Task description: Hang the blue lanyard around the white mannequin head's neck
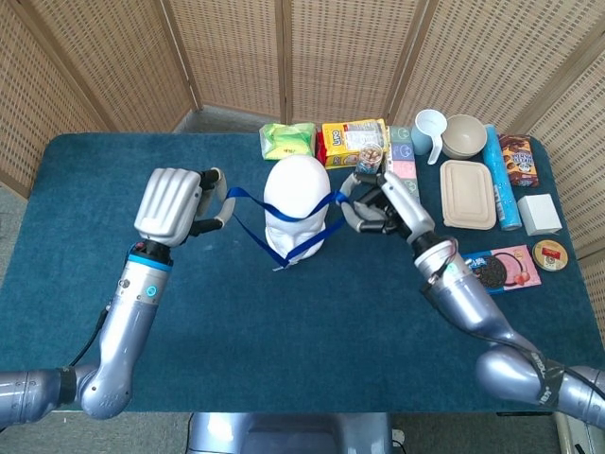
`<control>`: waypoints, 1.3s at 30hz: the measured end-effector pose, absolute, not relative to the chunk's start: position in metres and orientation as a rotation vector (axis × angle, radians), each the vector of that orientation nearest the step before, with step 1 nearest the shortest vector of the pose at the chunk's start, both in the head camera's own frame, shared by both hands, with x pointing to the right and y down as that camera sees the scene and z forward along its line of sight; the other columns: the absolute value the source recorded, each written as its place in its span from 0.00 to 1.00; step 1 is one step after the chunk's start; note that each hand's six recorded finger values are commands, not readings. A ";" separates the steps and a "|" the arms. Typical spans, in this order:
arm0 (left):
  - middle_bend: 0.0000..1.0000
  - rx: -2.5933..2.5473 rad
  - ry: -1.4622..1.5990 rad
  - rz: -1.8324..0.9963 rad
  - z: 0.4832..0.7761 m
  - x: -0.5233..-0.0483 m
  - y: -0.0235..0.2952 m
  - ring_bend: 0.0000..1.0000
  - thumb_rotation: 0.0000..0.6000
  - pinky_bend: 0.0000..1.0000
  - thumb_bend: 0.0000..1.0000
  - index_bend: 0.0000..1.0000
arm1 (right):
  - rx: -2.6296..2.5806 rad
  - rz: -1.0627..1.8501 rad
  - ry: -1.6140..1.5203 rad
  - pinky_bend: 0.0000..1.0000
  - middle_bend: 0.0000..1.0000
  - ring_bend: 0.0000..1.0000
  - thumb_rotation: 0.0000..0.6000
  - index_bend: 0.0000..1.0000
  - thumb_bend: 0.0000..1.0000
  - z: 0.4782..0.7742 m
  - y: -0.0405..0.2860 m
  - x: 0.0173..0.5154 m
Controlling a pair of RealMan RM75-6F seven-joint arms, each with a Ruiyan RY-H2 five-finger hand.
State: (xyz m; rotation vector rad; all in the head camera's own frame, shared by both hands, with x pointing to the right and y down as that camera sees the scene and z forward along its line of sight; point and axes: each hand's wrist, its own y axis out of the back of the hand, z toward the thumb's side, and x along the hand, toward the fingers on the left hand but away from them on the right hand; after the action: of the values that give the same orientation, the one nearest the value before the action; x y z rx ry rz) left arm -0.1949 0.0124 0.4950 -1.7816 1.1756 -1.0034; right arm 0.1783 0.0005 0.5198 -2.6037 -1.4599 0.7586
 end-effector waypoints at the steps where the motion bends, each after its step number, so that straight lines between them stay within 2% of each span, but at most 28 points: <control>1: 0.86 -1.783 1.183 -1.003 0.495 -0.195 0.011 0.89 0.84 1.00 0.42 0.63 | -2.601 0.758 -1.465 1.00 1.00 1.00 1.00 0.69 0.60 0.519 -0.003 0.179; 12: 0.86 -1.803 1.244 -1.017 0.504 -0.190 -0.007 0.89 0.84 1.00 0.42 0.63 | -2.576 0.785 -1.497 1.00 1.00 1.00 1.00 0.69 0.60 0.520 -0.031 0.182; 21: 0.86 -1.769 1.293 -1.064 0.519 -0.198 -0.024 0.89 0.85 1.00 0.41 0.63 | -2.532 0.839 -1.576 1.00 1.00 1.00 1.00 0.70 0.60 0.533 -0.054 0.194; 39: 0.86 -1.710 1.322 -1.183 0.555 -0.213 -0.044 0.89 0.85 1.00 0.40 0.63 | -2.472 0.970 -1.631 1.00 1.00 1.00 1.00 0.70 0.60 0.561 -0.068 0.211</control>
State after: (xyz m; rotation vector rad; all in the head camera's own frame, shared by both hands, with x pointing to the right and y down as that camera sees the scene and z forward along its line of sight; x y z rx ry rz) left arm -0.2127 -0.0437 0.5549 -1.7095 1.3218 -1.1835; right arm 0.2110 -0.0679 0.5606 -2.4724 -1.6305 0.9704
